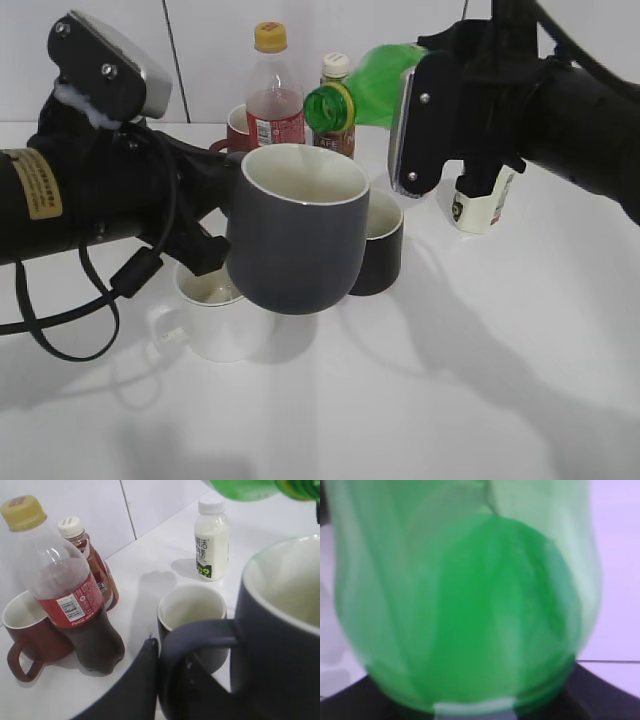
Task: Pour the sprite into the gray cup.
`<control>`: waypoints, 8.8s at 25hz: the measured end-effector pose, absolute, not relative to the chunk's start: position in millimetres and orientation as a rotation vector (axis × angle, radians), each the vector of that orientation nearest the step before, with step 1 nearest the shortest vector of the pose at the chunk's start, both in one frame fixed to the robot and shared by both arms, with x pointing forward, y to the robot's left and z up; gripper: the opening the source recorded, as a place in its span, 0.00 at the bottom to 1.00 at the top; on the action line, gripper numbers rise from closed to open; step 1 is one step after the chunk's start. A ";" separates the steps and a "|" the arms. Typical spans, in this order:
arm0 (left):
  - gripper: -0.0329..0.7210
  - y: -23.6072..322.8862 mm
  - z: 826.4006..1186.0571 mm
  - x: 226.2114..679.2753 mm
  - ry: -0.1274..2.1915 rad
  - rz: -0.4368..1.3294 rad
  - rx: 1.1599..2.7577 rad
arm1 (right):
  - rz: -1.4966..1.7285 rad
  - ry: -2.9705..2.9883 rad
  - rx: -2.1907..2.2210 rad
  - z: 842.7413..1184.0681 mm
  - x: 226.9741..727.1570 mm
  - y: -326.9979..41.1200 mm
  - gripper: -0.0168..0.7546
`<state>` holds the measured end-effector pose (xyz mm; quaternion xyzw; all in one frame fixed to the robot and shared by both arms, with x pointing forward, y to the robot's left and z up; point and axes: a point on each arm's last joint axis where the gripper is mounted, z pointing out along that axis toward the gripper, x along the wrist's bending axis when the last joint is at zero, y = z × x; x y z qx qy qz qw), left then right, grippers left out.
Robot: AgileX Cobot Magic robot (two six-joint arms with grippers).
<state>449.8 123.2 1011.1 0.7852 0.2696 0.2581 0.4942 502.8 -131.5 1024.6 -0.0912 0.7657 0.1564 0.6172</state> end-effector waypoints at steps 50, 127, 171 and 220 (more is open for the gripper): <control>0.11 157.3 1025.9 475.2 0.820 0.734 1.720 | 1.018 1.879 0.759 1034.2 497.8 -152.1 0.51; 0.41 288.3 862.8 486.2 1.333 0.957 1.704 | 1.166 1.585 1.366 949.8 510.3 -258.1 0.51; 0.41 304.0 1108.5 328.7 1.598 0.948 1.575 | 1.002 1.544 1.442 1120.5 380.4 -287.7 0.79; 0.36 307.4 1063.0 228.7 1.568 1.002 1.468 | 1.063 1.601 1.490 1055.6 232.6 -298.4 0.73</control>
